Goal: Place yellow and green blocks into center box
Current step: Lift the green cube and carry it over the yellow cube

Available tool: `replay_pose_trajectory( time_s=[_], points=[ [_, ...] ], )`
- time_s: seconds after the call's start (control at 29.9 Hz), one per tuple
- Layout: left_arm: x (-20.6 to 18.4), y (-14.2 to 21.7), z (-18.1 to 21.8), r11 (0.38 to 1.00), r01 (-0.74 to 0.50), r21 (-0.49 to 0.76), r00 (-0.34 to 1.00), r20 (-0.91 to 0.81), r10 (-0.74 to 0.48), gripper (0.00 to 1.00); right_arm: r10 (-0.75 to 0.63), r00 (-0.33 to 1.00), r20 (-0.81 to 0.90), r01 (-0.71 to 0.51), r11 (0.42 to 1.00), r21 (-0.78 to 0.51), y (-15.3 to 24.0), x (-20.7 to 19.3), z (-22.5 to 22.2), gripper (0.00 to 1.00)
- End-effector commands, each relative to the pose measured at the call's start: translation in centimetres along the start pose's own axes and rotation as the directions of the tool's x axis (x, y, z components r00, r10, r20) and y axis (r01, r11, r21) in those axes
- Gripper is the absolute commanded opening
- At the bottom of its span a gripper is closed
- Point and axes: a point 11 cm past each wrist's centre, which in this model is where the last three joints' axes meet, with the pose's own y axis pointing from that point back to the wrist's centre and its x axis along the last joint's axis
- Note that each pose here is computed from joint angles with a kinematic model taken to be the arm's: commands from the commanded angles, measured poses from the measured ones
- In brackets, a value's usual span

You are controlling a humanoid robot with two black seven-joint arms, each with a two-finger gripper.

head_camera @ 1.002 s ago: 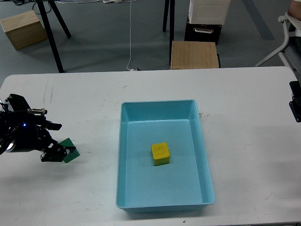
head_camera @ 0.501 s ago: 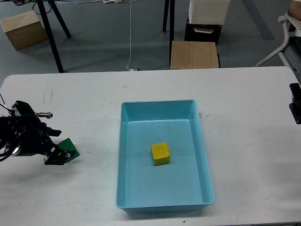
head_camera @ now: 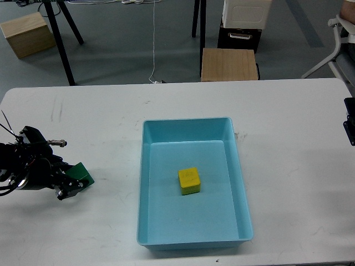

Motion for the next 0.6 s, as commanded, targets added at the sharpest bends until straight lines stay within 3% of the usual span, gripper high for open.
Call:
replay_pose_trajectory(
  time_s=[0.0, 0.13, 0.3, 0.43, 0.57],
  points=[
    [0.7, 0.5, -0.6, 1.0, -0.017, 0.018, 1.0, 0.008, 0.017, 0.15, -0.008, 1.0, -0.019, 0.009, 0.999, 0.046, -1.4, 0.2, -1.5, 0.98],
    [5.0, 2.7, -2.4, 0.992, -0.108, 0.072, 0.992, 0.08, 0.102, 0.14, -0.036, 0.996, -0.08, 0.047, 0.99, 0.135, -4.1, 0.7, -4.8, 0.98],
    [9.9, 8.5, -4.6, 0.962, -0.23, 0.147, 0.969, 0.124, 0.212, 0.14, -0.019, 0.99, -0.137, 0.043, 0.984, 0.175, -5.5, 1.8, -6.6, 0.98],
    [14.9, 11.8, -3.1, 0.933, -0.345, 0.103, 0.931, 0.163, 0.326, 0.14, 0.059, 0.981, -0.185, -0.033, 0.989, 0.143, -5.1, 3.8, -5.6, 0.98],
    [18.3, 12.5, 0.9, 0.922, -0.387, 0.002, 0.891, 0.258, 0.373, 0.14, 0.13, 0.966, -0.224, -0.118, 0.991, 0.067, -3.3, 5.8, -2.9, 0.98]
  ],
)
